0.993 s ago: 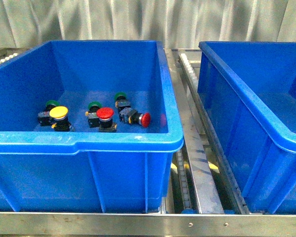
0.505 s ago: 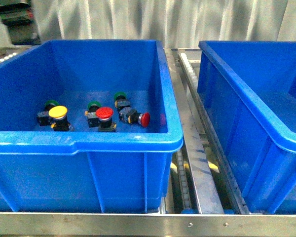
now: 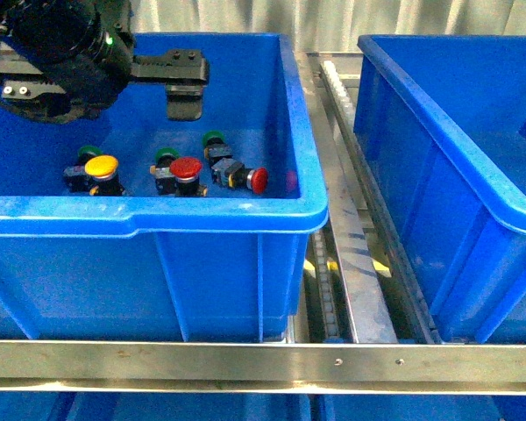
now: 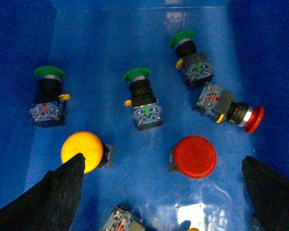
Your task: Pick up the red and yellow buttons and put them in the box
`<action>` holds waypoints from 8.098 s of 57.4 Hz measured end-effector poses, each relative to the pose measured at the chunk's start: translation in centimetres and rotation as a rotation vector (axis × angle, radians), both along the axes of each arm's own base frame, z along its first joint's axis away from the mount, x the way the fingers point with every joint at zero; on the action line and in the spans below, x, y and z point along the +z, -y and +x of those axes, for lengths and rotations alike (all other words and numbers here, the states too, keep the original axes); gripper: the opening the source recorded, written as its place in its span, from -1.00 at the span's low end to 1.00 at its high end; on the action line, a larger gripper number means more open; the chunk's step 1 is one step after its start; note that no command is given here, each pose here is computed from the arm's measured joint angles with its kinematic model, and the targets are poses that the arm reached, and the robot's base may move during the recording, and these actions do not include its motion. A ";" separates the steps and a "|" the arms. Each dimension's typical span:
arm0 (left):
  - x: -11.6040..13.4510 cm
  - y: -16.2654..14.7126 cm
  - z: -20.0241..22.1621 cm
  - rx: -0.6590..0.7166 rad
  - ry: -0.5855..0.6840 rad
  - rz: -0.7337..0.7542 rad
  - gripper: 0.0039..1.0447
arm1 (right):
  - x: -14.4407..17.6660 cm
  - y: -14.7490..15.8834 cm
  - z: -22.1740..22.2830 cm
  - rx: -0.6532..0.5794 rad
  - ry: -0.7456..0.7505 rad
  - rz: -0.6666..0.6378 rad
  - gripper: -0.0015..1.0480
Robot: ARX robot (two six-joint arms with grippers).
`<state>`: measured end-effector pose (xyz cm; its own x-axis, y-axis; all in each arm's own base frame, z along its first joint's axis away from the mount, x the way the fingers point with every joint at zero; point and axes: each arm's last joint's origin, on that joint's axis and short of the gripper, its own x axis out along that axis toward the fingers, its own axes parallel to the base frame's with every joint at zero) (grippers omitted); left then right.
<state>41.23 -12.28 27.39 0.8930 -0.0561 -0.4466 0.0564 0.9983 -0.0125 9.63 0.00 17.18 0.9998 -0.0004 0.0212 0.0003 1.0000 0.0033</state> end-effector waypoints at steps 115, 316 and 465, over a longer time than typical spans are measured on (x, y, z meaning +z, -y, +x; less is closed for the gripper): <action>-7.3 5.2 6.9 0.050 -0.139 0.095 0.04 | 0.0 0.0 0.0 0.000 0.000 0.000 0.88; 2.8 9.9 -6.4 -0.773 0.127 -1.336 -0.38 | 15.5 -10.6 17.1 0.399 0.049 1.563 0.88; -6.9 -12.0 -31.4 0.051 0.453 -0.038 -0.39 | 14.2 -11.2 12.0 0.160 0.079 0.674 -0.37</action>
<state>9.82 -0.24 20.47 0.9998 -0.0160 -0.0090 0.0157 0.9993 -0.0344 21.67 11.22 31.39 0.9841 0.1088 0.1406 -0.1730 0.7677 0.6170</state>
